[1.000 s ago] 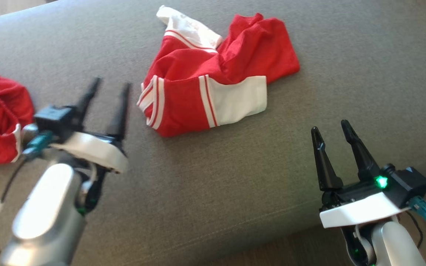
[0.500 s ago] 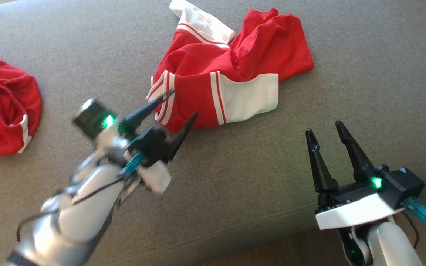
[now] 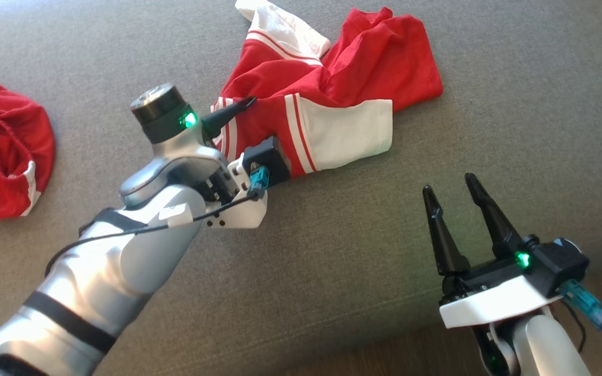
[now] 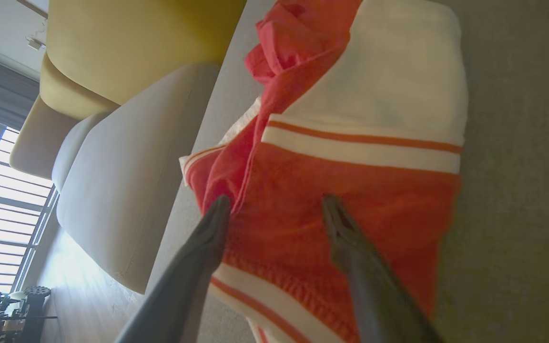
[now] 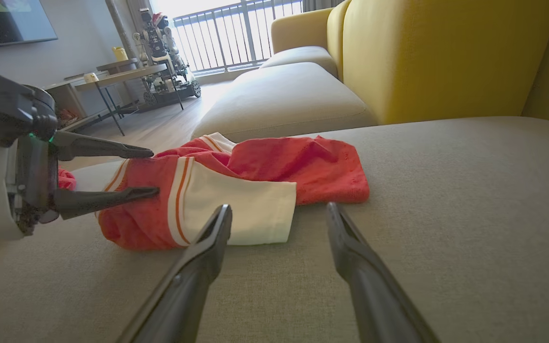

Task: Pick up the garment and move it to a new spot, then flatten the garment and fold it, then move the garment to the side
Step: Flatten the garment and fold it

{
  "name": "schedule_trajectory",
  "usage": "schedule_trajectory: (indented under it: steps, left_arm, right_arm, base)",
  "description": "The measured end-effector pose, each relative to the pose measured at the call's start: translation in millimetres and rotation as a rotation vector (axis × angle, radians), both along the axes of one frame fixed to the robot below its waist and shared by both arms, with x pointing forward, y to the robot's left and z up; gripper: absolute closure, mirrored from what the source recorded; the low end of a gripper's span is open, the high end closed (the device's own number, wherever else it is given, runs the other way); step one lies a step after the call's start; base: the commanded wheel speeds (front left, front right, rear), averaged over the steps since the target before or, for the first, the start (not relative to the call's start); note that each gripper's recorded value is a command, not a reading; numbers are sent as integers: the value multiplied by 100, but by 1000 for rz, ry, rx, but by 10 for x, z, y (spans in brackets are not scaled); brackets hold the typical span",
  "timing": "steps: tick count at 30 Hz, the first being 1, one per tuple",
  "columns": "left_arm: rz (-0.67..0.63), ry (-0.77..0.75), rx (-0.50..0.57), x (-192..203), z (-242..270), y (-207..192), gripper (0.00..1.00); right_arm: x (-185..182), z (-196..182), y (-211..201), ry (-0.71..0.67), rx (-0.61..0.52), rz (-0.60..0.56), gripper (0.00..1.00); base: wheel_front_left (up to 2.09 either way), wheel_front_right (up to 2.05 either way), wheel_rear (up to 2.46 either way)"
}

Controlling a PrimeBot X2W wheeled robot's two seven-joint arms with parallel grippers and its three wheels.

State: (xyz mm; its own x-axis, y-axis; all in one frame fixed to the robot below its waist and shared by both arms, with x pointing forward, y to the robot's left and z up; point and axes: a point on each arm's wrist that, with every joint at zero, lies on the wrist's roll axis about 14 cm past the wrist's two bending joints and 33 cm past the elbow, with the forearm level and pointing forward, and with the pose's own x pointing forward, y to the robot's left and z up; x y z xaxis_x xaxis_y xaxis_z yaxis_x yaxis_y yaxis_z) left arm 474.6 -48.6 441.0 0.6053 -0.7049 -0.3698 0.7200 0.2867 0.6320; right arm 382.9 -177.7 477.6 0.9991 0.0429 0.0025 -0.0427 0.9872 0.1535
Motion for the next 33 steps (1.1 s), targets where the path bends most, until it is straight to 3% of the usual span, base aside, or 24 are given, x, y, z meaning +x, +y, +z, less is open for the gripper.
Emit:
schedule_trajectory:
  steps: [7,12,13,14,15,21,25,29,33]
  left_arm:
    - [13,15,2,62,47,-30,0]
    - [54,140,3,-1,-121,-28,0]
    - [50,158,16,-40,-172,-27,52]
    - [48,173,15,-67,-196,-29,87]
    - [41,181,15,-93,-209,-32,100]
    - [-10,109,-34,-135,-1,-28,100]
    - [-92,-66,-162,-213,509,-10,100]
    - [-146,-184,-287,-347,835,275,100]
    - [-124,-257,-260,-255,943,701,100]
  right_arm:
    - [19,-32,130,7,-8,41,0]
    - [34,-41,193,8,-12,61,0]
    - [35,-39,199,8,-11,63,0]
    - [38,-38,204,7,-11,65,0]
    - [41,-39,209,7,-10,67,0]
    - [35,-15,232,0,-7,73,0]
    - [-15,-21,256,3,3,78,0]
    - [-7,-10,253,0,15,76,0]
    - [16,-36,271,6,27,80,0]
  base:
    - [0,0,0]
    - [0,0,0]
    - [0,0,0]
    - [0,0,0]
    - [0,0,0]
    - [0,0,0]
    - [0,0,0]
    - [0,0,0]
    - [0,0,0]
